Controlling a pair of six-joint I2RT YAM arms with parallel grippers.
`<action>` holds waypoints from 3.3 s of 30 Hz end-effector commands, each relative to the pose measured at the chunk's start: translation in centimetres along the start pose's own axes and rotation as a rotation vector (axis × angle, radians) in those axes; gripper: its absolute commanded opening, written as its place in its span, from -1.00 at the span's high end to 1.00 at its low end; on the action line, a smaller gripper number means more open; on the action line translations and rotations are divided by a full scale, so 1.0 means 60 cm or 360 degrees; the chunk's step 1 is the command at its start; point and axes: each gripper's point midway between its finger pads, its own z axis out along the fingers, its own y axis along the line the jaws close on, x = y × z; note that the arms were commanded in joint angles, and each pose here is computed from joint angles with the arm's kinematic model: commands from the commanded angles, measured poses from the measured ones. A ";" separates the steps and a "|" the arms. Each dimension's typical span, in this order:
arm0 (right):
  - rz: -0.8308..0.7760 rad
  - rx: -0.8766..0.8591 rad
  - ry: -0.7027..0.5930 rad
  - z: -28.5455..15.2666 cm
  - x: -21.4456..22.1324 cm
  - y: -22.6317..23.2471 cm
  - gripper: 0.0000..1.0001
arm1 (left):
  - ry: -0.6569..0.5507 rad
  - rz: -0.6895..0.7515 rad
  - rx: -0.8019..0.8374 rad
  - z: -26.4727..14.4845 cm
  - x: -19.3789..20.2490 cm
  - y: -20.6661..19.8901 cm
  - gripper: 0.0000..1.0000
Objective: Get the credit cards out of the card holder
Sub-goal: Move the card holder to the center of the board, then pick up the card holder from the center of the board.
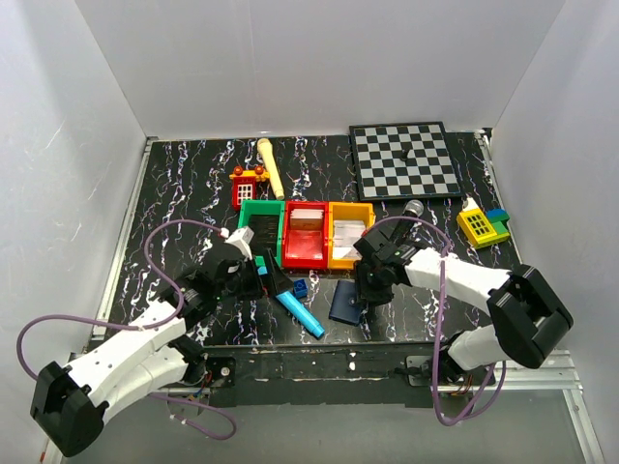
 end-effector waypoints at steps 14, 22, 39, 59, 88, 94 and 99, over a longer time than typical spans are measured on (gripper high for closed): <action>0.0054 -0.0053 -0.0255 -0.052 0.007 -0.027 -0.34 | 0.0119 0.0177 -0.0009 0.054 0.034 -0.108 -0.68; 0.0150 -0.0188 -0.0315 -0.038 0.013 -0.027 -0.30 | 0.0242 0.0270 -0.0011 0.105 0.058 -0.133 -0.40; 0.0183 -0.0301 -0.0235 -0.009 0.007 -0.004 -0.13 | 0.0429 0.0292 -0.0107 0.168 0.117 -0.112 -0.28; -0.0013 -0.0278 -0.0156 -0.004 -0.018 0.009 -0.04 | 0.0510 0.0305 -0.0131 0.191 0.141 -0.097 -0.08; -0.0149 -0.0204 -0.0137 -0.010 -0.018 -0.004 -0.05 | 0.0416 0.0238 -0.0129 0.174 0.140 -0.074 -0.10; -0.0155 -0.0199 -0.0188 -0.023 -0.027 -0.004 -0.11 | 0.0358 0.0247 -0.0067 0.164 0.128 -0.086 -0.13; -0.0155 -0.0194 -0.0212 -0.035 -0.030 -0.004 -0.11 | 0.0338 0.0249 -0.0035 0.162 0.122 -0.096 -0.14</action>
